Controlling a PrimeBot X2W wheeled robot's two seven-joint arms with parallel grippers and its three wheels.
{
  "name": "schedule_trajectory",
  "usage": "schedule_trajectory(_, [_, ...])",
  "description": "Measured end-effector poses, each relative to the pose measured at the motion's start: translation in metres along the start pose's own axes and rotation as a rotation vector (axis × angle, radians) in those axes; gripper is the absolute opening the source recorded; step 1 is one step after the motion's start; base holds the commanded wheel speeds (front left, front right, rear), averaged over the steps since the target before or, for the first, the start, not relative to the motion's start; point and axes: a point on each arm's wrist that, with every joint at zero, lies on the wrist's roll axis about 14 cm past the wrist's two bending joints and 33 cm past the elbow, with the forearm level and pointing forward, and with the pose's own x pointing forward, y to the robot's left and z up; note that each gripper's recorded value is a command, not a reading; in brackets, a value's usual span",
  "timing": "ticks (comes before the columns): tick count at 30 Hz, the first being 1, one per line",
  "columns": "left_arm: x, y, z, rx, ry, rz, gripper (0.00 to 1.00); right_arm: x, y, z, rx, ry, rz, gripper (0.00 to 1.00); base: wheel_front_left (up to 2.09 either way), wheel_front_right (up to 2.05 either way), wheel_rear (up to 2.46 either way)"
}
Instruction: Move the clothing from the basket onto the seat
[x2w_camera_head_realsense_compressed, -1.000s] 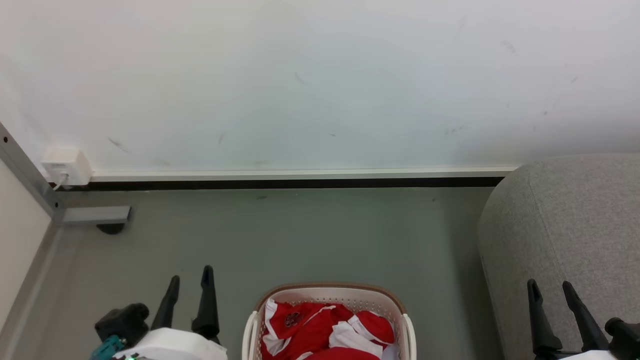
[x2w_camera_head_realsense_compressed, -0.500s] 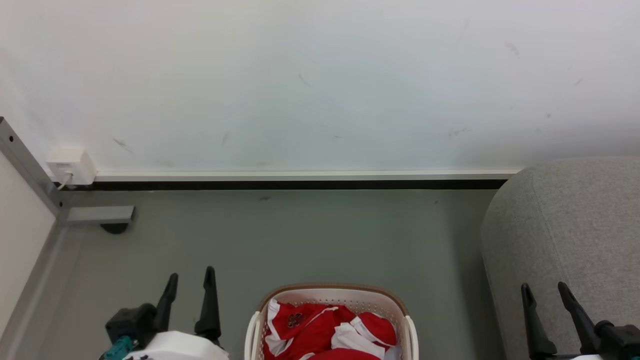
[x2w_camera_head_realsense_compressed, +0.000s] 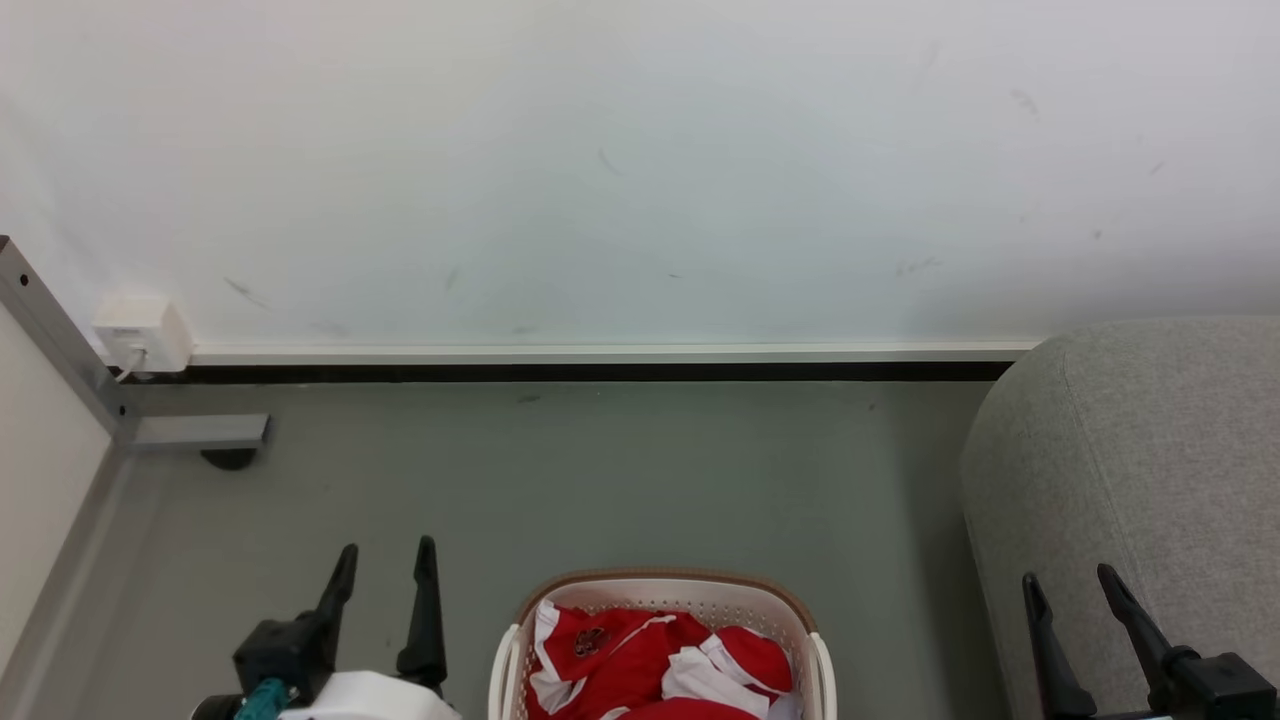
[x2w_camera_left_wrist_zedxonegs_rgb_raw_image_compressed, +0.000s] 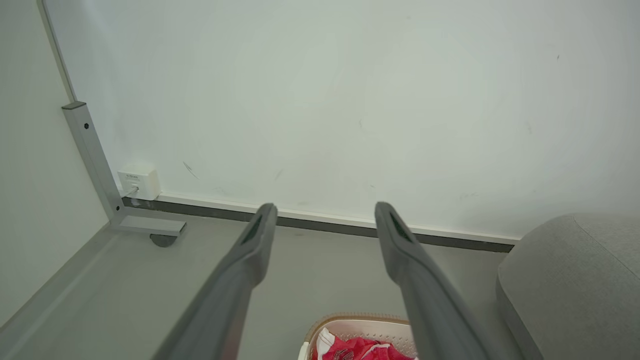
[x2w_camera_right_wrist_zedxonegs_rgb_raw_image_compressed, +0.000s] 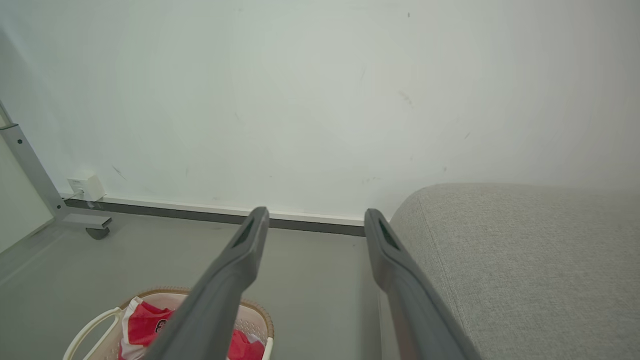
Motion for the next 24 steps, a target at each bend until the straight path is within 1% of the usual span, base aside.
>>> schedule_trajectory(8, [0.001, -0.003, -0.001, 0.054, -0.010, -0.013, 1.00, -0.001, 0.001, -0.002, -0.049, 0.003, 0.013, 1.00, 0.00, 0.00, 0.00])
schedule_trajectory(15, [0.001, -0.008, -0.001, 0.091, -0.017, -0.028, 1.00, -0.001, 0.001, -0.003, -0.063, -0.001, 0.016, 1.00, 0.00, 0.00, 0.00])
schedule_trajectory(24, [0.006, -0.013, -0.010, 0.090, 0.005, -0.044, 1.00, 0.001, -0.004, 0.001, 0.005, -0.022, -0.019, 1.00, 0.00, 0.00, 0.00])
